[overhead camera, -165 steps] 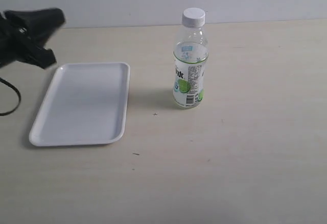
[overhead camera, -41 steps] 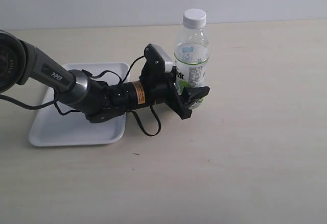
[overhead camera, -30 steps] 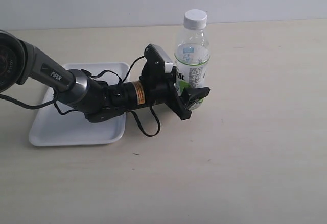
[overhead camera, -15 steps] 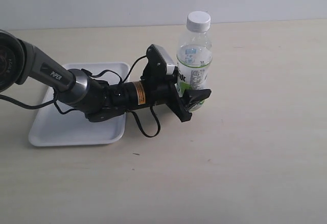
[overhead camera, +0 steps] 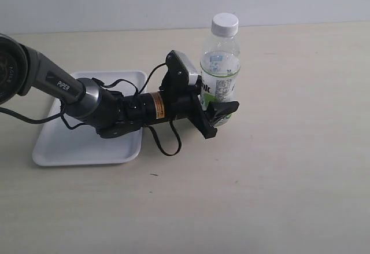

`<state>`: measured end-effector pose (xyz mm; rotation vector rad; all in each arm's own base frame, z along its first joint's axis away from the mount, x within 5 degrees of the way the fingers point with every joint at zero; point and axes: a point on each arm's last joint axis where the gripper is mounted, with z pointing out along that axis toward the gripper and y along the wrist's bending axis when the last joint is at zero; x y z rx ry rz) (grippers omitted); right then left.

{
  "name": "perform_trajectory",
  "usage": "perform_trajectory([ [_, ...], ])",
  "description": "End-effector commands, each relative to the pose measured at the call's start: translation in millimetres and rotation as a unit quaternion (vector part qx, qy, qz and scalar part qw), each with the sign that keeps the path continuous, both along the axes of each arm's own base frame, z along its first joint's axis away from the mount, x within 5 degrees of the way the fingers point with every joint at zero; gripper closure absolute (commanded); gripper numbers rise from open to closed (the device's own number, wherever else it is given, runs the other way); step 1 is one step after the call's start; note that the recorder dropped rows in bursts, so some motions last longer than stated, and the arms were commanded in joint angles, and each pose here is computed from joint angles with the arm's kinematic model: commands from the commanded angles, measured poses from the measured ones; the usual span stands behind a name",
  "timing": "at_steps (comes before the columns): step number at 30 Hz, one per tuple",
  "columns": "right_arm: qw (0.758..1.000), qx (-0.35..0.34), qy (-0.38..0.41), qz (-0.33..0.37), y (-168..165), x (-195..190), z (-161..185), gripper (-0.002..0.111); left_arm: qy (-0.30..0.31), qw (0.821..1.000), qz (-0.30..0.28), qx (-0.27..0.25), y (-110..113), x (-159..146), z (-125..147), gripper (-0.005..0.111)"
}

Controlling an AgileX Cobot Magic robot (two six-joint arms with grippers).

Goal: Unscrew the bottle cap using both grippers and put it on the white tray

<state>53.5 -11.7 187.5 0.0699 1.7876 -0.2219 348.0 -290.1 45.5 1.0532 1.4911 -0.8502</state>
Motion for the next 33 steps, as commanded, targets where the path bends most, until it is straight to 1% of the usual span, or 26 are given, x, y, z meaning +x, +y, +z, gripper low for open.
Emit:
perform_trajectory([
  [1, 0.997, -0.023, -0.077, 0.007, 0.8, 1.8, 13.0, 0.108, -0.013, 1.0, -0.004, -0.004, -0.9, 0.7, 7.9, 0.107],
  [5, 0.989, -0.023, -0.148, 0.015, 2.5, 1.9, 25.7, 0.108, -0.013, 1.0, -0.004, -0.004, -0.9, 0.7, 7.9, 0.107],
  [7, 0.986, -0.009, -0.167, 0.016, 2.9, 1.7, 28.7, 0.108, -0.013, 1.0, -0.003, -0.004, -0.3, 1.3, 7.9, 0.107],
  [11, 0.978, -0.014, -0.209, 0.021, 3.9, 0.5, 36.5, 0.108, -0.013, 1.0, -0.003, -0.004, -0.3, 1.3, 7.9, 0.107],
  [14, 0.969, 0.035, -0.244, 0.026, 4.6, -0.5, 41.3, 0.108, -0.013, 1.0, -0.004, -0.004, -0.7, 0.9, 7.9, 0.107],
  [17, 0.937, 0.12, -0.324, 0.048, 6.7, -4.6, 53.9, 0.108, -0.013, 1.0, -0.004, -0.004, -0.7, 0.9, 7.9, 0.107],
  [18, 0.916, 0.165, -0.361, 0.064, 7.8, -7.4, 60.2, 0.108, -0.013, 1.0, -0.004, -0.004, -0.7, 0.9, 7.9, 0.107],
  [19, 0.901, 0.19, -0.383, 0.075, 8.5, -9.9, 66.5, 0.108, -0.013, 1.0, -0.004, -0.004, -0.7, 0.9, 7.9, 0.107],
  [20, 0.889, 0.201, -0.404, 0.085, 9.2, -13.0, 75.5, 0.108, -0.013, 1.0, -0.004, -0.004, -0.7, 0.9, 7.9, 0.107],
  [21, 0.882, 0.203, -0.416, 0.089, 9.7, -16.5, 86.4, 0.108, -0.013, 1.0, -0.004, -0.004, -0.7, 0.9, 7.9, 0.107],
  [22, 0.882, 0.203, -0.416, 0.088, 9.6, -17.1, 98.0, 0.108, -0.014, 1.0, -0.005, -0.003, -0.7, 0.7, 7.8, 0.107],
  [23, 0.886, 0.205, -0.406, 0.083, 9.0, -15.2, 107.4, 0.108, -0.014, 1.0, -0.006, -0.003, -0.8, 0.6, 7.8, 0.107],
  [25, 0.906, 0.209, -0.364, 0.064, 6.2, -3.9, 132.6, 0.108, -0.014, 1.0, -0.006, -0.003, -0.8, 0.6, 7.8, 0.107],
  [26, 0.92, 0.209, -0.327, 0.049, 3.8, 7.4, 140.7, 0.108, -0.014, 1.0, -0.006, -0.003, -0.8, 0.6, 7.8, 0.107],
  [27, 0.932, 0.202, -0.299, 0.037, 1.4, 18.3, 157.6, 0.108, -0.015, 1.0, -0.006, -0.003, -0.8, 0.6, 7.8, 0.107],
  [28, 0.947, 0.199, -0.25, 0.02, -2.0, 34.2, 163.9, 0.108, -0.015, 1.0, -0.006, -0.003, -0.8, 0.6, 7.8, 0.107],
  [29, 0.957, 0.188, -0.22, 0.009, -4.7, 45.7, 177.8, 0.108, -0.015, 1.0, -0.007, -0.002, -0.8, 0.5, 7.7, 0.107],
  [30, 0.971, 0.186, -0.147, -0.015, -10.0, 67.6, 182.2, 0.108, -0.015, 1.0, -0.007, -0.002, -0.8, 0.5, 7.7, 0.107],
  [31, 0.977, 0.179, -0.109, -0.028, -13.3, 80.8, 193.6, 0.108, -0.015, 1.0, -0.007, -0.002, -0.8, 0.5, 7.7, 0.107],
  [33, 0.985, 0.161, 0.012, -0.055, -21.6, 116.9, 203.1, 0.108, -0.015, 1.0, -0.007, -0.002, -0.8, 0.5, 7.7, 0.107],
])
